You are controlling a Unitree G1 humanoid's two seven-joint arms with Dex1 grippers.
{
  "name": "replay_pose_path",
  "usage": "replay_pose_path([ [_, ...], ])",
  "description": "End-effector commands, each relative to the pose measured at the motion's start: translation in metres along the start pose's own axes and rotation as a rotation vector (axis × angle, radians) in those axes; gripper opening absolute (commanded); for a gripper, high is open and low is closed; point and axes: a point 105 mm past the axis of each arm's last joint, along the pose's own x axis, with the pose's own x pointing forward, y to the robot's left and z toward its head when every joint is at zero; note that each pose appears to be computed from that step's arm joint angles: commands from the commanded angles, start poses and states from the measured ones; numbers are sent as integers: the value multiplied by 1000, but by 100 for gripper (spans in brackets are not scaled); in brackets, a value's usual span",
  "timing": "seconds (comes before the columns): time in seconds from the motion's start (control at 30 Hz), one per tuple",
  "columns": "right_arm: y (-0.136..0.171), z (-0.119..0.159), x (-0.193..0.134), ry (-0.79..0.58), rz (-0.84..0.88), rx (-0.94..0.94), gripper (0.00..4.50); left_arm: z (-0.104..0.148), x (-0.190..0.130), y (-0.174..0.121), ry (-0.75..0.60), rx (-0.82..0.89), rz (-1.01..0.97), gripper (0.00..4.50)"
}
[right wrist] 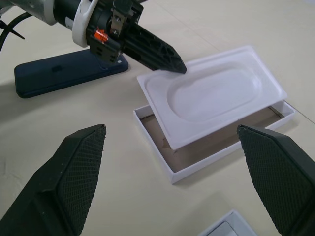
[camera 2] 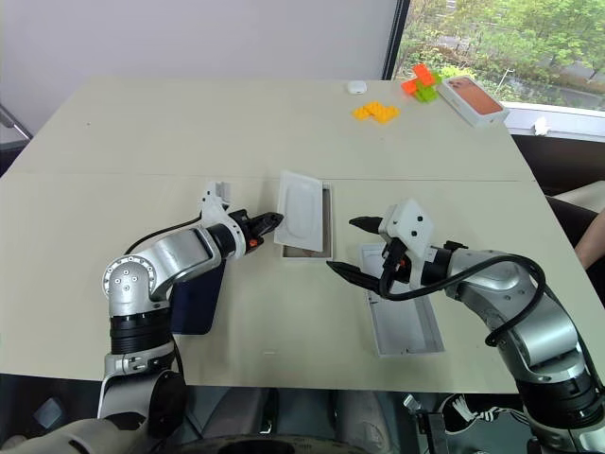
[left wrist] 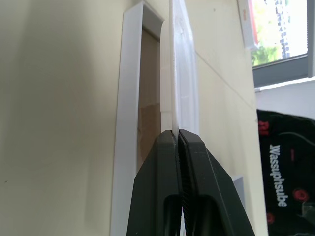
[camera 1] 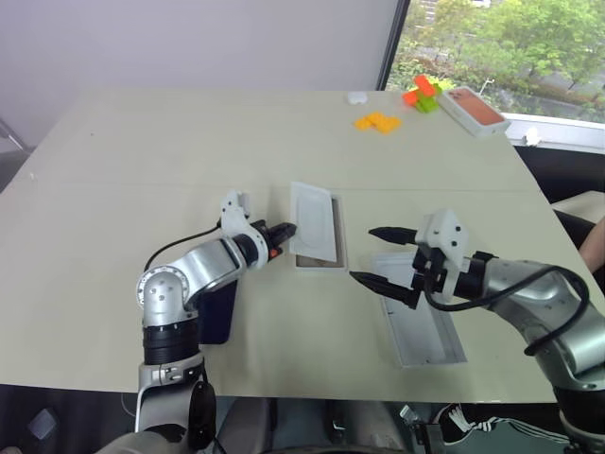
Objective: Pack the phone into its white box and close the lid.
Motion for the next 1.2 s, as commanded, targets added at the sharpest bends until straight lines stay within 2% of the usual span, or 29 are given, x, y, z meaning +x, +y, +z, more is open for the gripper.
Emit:
replay_pose_path([
  [0.03, 2, 10, 0, -36, 5, -32, 450, 2, 0, -9, -13, -1, -33, 4],
  [0.63, 2, 11, 2, -38, 7, -34, 450, -3, 3, -7, 2, -14, -28, 4],
  [0.73, 3, 11, 2, -40, 8, -35, 450, -4, 4, -7, 5, -20, -27, 90],
  [0.93, 3, 11, 2, -40, 8, -36, 450, -1, 0, -8, 0, -18, -29, 376],
  [1.2, 1, 11, 2, -40, 2, -36, 450, 15, -20, -12, -62, 3, -56, 376],
])
